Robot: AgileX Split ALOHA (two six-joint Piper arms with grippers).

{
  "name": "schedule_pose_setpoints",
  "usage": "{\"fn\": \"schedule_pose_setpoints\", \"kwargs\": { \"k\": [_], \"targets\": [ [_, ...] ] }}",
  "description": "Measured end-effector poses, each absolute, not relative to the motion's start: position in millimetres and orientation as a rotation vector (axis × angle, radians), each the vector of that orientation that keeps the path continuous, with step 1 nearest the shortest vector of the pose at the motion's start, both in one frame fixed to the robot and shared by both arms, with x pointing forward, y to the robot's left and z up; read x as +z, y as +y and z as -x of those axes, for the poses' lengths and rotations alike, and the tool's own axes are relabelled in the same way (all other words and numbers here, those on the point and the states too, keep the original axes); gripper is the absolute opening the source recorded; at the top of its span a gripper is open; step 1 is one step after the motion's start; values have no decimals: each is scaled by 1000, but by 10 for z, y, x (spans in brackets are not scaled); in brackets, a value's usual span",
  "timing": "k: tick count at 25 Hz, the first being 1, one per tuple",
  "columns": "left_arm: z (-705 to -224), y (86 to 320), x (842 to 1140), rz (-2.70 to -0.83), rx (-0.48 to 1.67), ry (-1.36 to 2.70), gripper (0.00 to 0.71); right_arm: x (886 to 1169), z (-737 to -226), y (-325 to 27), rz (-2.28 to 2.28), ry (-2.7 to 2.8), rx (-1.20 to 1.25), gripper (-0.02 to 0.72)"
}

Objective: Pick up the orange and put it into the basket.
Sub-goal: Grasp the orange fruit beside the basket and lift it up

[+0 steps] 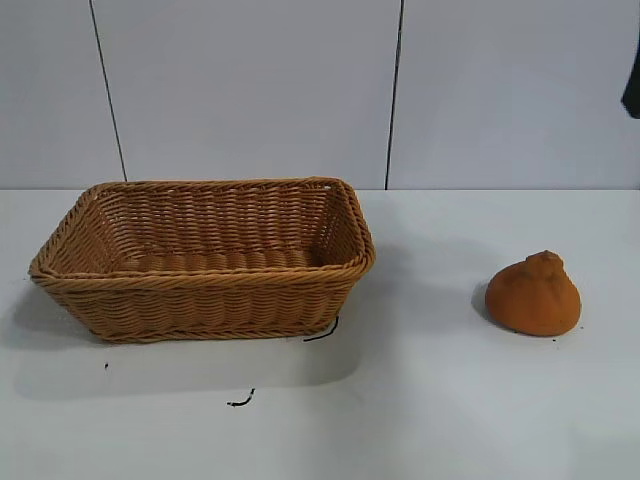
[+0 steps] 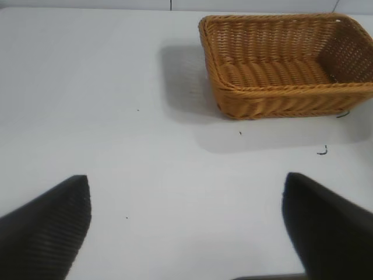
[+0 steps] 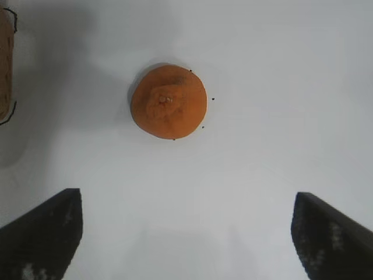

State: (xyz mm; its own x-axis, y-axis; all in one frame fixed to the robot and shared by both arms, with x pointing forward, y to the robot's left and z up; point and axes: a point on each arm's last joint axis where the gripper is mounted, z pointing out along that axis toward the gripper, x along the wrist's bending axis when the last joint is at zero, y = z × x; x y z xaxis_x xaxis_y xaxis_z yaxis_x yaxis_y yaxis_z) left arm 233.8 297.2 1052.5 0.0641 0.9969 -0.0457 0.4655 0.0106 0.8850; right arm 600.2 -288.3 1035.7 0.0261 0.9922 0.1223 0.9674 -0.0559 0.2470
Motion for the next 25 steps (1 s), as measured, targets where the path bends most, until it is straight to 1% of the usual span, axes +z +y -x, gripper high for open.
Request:
{"fn": "schedule_pose_setpoints", "kwargs": {
  "k": [4,10,18,22,23,24,25],
  "targets": [
    [-2338,2972,10525,-1564,863,1508,639,9981,-6135,-2793,-2226,2167,322,695],
    [-2338,2972,10525,-1564,863,1508,639,9535,-6269,-2572,-2215,2238,254,695],
    [-2338,2972,10525,-1564,863,1508,639,9055,-6342,-2602,-2253,2235,99,695],
    [-2338,2972,10525,-1564,863,1508,639,8859,-6347,-2612,-2263,2255,36,695],
    [-2338,2972,10525,-1564,863,1508,639,8830,-6349,-2612,-2267,2255,30,690],
    [-2338,2972,10525,-1564,863,1508,639,8823,-6351,-2611,-2269,2252,31,669],
    [-2338,2972,10525,-1564,863,1508,639,8826,-6354,-2611,-2269,2251,33,618]
  ]
}}
